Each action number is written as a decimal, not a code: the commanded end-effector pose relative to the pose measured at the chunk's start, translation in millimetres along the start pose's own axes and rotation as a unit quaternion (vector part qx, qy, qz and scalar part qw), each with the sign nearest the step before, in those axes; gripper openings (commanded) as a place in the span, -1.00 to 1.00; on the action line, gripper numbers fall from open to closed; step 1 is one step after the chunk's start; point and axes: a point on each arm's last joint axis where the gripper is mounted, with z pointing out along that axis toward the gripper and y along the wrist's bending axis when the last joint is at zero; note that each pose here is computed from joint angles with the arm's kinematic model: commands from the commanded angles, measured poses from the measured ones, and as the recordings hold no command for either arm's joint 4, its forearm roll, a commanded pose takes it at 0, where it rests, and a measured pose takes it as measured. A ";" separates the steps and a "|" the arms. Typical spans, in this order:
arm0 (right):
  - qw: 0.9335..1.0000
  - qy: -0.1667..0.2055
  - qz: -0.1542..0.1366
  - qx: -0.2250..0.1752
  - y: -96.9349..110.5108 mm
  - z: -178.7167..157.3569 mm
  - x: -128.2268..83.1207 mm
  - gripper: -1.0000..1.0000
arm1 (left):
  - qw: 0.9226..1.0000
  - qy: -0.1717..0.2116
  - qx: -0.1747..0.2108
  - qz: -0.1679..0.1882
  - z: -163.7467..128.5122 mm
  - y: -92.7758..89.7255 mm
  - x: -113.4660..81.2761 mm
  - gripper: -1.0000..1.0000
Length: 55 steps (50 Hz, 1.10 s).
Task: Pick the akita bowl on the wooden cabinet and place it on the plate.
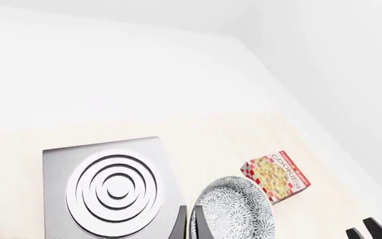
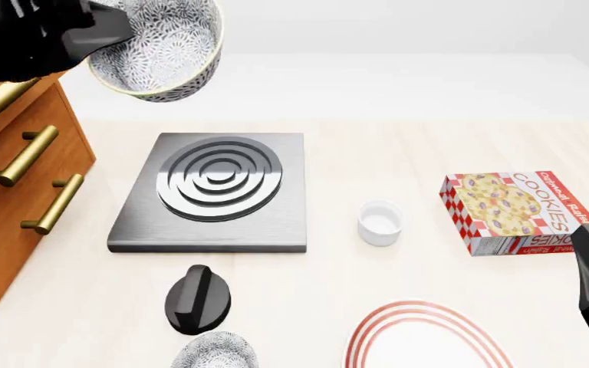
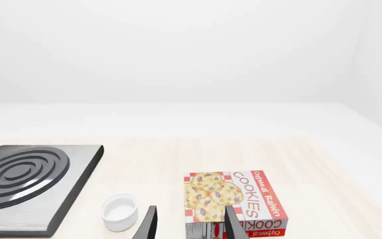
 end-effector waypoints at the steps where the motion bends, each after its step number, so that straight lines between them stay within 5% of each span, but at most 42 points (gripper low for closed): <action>1: 1.000 0.000 0.000 0.000 0.0 0.0 0.0 1.00 | 1.000 0.012 0.013 -0.009 6.1 -4.7 5.4 -1.00; 55: 1.000 0.000 0.000 0.000 0.0 0.0 0.0 1.00 | 0.995 0.071 0.064 0.005 43.0 -28.4 40.2 -1.00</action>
